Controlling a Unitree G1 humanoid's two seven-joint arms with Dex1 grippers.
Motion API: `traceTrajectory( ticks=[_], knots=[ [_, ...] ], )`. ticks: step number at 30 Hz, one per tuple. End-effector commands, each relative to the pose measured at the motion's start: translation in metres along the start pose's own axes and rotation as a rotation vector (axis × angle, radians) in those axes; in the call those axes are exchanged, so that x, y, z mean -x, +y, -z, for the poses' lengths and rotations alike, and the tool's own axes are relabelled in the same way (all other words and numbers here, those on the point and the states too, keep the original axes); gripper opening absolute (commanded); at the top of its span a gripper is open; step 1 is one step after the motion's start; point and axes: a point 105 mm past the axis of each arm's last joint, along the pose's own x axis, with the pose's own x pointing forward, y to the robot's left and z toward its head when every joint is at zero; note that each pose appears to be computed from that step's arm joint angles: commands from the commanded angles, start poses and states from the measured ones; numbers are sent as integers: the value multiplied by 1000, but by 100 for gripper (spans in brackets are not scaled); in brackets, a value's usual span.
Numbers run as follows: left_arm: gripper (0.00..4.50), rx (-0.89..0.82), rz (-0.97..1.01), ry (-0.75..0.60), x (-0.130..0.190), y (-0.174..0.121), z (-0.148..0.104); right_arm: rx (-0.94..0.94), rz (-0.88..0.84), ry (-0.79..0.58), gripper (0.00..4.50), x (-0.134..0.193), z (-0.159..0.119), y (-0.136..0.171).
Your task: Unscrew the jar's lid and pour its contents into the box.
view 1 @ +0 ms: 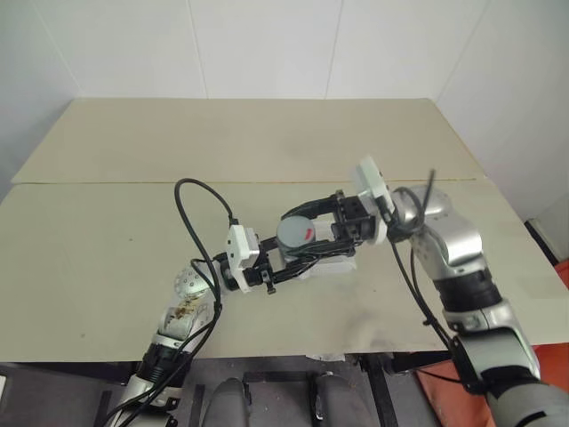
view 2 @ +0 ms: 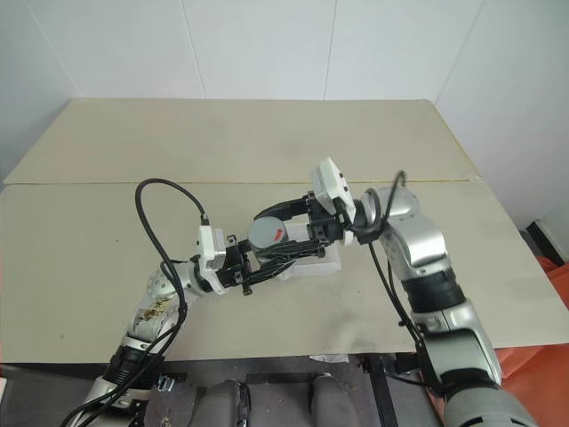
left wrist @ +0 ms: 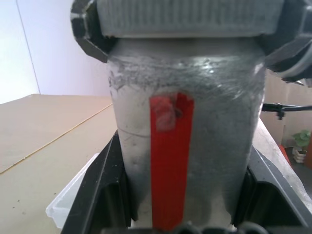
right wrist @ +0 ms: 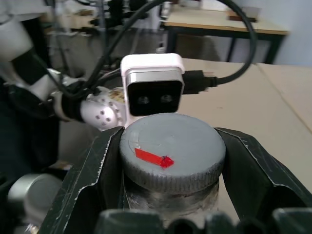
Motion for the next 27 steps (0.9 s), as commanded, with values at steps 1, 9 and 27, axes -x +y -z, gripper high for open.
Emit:
traceTrajectory(
  ticks=[1,9,27],
  knots=[
    [204,-27,28,-2,-4,-8,-5,27,-106,4,279,-1,-7,-5],
    [204,-20,-5,2,-1,-11,-3,79,-83,40,354,3,-1,-15],
    [204,-17,-6,20,4,-3,2,162,270,-35,445,21,-38,27]
  ],
)
